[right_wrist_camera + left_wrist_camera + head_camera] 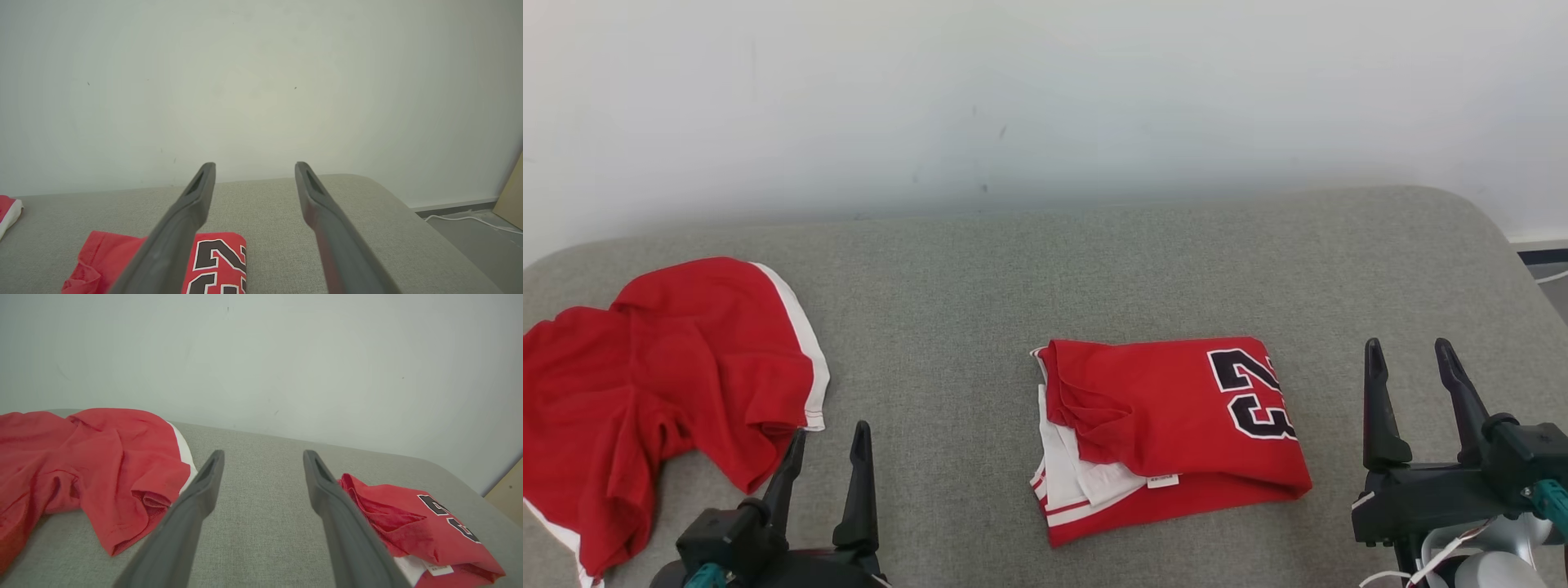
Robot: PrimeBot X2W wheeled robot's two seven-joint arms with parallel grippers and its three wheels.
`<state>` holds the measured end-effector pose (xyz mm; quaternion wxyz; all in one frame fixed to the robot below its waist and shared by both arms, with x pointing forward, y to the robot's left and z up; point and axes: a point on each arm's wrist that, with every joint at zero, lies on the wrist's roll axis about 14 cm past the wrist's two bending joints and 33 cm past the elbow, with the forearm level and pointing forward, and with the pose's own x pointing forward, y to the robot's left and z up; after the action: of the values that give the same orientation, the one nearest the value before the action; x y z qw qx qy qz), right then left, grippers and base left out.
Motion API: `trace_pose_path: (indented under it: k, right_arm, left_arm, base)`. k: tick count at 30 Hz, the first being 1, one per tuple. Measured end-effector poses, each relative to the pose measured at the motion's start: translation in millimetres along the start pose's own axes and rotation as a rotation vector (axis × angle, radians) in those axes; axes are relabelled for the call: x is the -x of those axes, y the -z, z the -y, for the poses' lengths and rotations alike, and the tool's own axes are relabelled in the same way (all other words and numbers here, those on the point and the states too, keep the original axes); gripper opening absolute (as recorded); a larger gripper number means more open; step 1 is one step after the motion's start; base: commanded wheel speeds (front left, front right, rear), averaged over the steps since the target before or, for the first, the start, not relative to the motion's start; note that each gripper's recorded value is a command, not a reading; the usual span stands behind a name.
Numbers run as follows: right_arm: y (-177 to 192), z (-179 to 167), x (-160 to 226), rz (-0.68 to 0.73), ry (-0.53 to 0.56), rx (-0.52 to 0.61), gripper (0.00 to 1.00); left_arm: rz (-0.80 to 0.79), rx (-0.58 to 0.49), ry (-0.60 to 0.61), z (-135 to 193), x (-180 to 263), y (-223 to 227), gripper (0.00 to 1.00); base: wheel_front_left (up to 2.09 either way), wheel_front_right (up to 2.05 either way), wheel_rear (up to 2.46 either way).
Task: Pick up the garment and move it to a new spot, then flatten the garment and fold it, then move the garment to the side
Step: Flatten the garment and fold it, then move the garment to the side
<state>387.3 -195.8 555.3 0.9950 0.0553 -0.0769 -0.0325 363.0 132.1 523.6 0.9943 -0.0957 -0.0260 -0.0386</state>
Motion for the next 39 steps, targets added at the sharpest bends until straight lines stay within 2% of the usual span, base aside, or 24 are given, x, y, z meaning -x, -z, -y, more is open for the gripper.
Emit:
trace_pose_path:
  k: [4,10,17,22,31,39]
  right_arm:
    - [0.2,-1.4,-0.6,0.010,-0.004,0.000,1.00]
    - [19.0,-1.5,-0.5,-0.057,-0.019,0.015,1.00]
    - [68.9,4.1,-1.1,-0.290,-0.032,0.074,1.00]
    - [85.6,4.7,-19.2,-0.408,-0.054,0.116,1.00]
    - [135.6,-3.3,-22.6,-0.667,-0.080,0.101,1.00]
    - [155.9,-28.9,-20.2,-0.762,-0.129,0.064,1.00]
  left_arm:
    - [-0.024,-0.012,-0.008,-4.9,0.5,3.4,1.00]
    - [-0.057,-0.012,-0.007,-2.8,1.8,8.3,1.00]
    - [-0.094,-0.014,-0.011,-3.8,3.5,15.7,1.00]
    - [-0.122,-0.012,-0.012,-3.5,2.9,21.7,1.00]
    - [-0.136,-0.016,-0.017,-5.1,-3.2,22.9,1.00]
    - [-0.145,-0.020,-0.045,-14.8,-2.3,23.9,1.00]
  base:
    - [0.00,0.00,0.00]
    - [0.00,0.00,0.00]
    - [0.00,0.00,0.00]
    - [0.00,0.00,0.00]
    - [0.00,0.00,0.00]
    - [0.00,0.00,0.00]
